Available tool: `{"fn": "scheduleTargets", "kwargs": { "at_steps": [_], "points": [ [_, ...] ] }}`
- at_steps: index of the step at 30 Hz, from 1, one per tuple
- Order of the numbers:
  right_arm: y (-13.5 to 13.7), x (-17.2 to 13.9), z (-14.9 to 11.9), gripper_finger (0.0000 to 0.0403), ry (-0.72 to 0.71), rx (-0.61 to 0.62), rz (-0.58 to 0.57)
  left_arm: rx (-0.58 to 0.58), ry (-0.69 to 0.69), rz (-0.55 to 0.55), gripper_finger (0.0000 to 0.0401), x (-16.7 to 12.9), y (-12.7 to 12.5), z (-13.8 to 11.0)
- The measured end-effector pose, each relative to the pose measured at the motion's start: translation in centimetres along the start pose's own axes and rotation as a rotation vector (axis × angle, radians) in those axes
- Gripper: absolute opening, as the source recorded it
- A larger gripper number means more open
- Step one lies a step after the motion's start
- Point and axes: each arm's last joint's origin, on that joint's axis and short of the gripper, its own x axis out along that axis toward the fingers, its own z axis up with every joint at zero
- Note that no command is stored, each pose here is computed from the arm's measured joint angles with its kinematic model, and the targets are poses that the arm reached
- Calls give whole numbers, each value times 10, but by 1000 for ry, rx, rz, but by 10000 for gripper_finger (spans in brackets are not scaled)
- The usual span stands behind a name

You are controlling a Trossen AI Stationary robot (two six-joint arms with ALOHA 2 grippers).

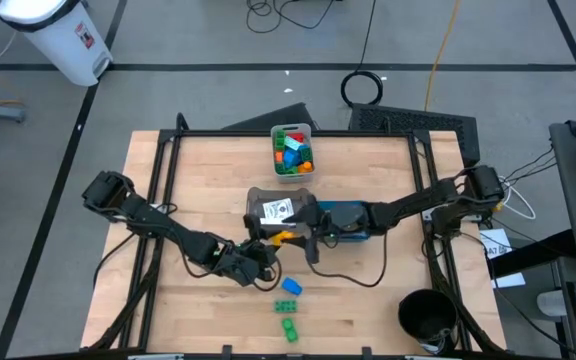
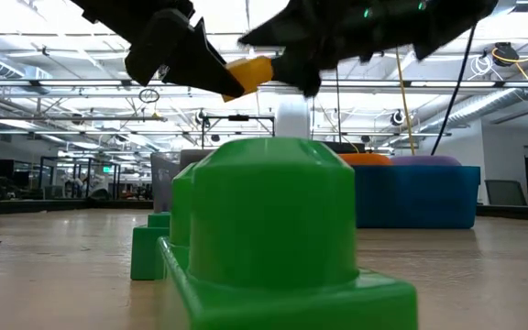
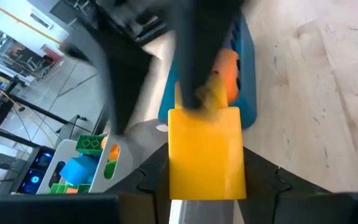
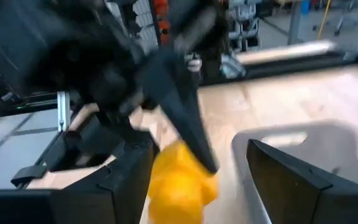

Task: Pick & Place Toys
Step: Put the yellow game piece into the gray bin

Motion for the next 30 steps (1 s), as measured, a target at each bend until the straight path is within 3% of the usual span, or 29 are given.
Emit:
{"fn": "scheduleTargets", "kwargs": {
  "at_steps": [11,15,21,26,30],
  "points": [
    [17,-64,48,240,51,-118,26,-33,35,33,136,10,13,-3],
    [27,-80,48,222,29,-185,75,-130,6,87,134,22,57,5],
    [47,-91,47,196,-15,-351,154,-278,-192,-91,134,47,131,11],
    [54,-93,49,180,-55,-384,177,-429,-204,-22,134,80,192,-16],
    [51,-92,49,170,-50,-386,168,-604,-145,-56,134,107,228,-53]
  ]
}}
